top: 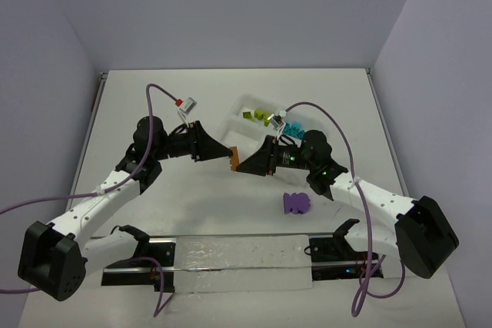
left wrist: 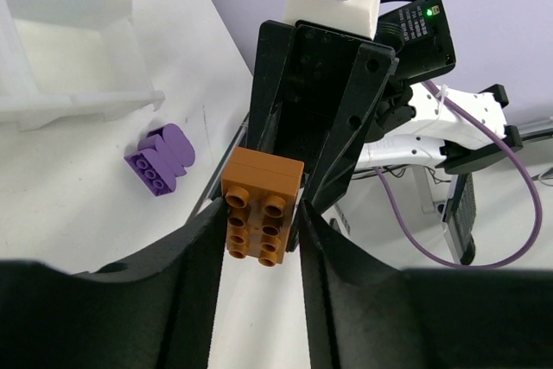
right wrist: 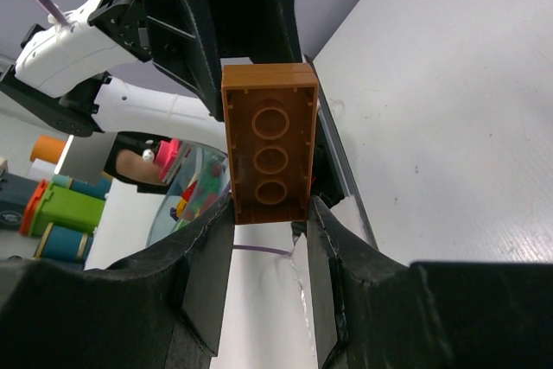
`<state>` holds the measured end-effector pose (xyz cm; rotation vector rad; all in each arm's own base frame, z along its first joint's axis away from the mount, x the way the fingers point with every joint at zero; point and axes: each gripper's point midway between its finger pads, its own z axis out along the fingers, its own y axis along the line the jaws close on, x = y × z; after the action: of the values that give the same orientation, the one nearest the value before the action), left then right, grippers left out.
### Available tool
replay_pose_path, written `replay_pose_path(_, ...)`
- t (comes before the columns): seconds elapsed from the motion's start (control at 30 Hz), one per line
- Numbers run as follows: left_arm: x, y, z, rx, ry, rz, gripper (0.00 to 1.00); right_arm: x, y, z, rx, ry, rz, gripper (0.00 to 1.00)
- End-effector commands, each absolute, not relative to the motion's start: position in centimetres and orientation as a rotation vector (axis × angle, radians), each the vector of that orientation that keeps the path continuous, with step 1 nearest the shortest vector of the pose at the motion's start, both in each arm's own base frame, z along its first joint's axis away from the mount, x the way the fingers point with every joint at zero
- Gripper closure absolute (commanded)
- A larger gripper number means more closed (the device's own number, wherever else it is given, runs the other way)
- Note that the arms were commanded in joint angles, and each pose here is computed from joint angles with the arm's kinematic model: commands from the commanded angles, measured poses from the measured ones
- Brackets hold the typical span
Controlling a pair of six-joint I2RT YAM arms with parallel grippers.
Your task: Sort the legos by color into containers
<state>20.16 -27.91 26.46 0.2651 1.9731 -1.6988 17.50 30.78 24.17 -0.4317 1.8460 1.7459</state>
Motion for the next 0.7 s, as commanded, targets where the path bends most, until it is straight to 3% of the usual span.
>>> replay_pose_path(0.0, 19.1, -28.3, 28.6, 0.356, 1.892, -1.771, 0.48, 17.9, 31.1, 25.6, -0.44, 1.763, 1.744, 1.0)
replay_pose_path(0.2, 18.8, -28.3, 28.6, 0.37, 1.881, -1.777, 0.4, 17.6, 31.0, 25.8, -0.447, 1.752, 1.75, 1.0)
replay_pose_path(0.67, 18.9, -28.3, 27.7, 0.361, 1.882, -1.785, 0.42, 16.7, 30.9, 27.1, -0.487, 1.711, 1.79, 1.0)
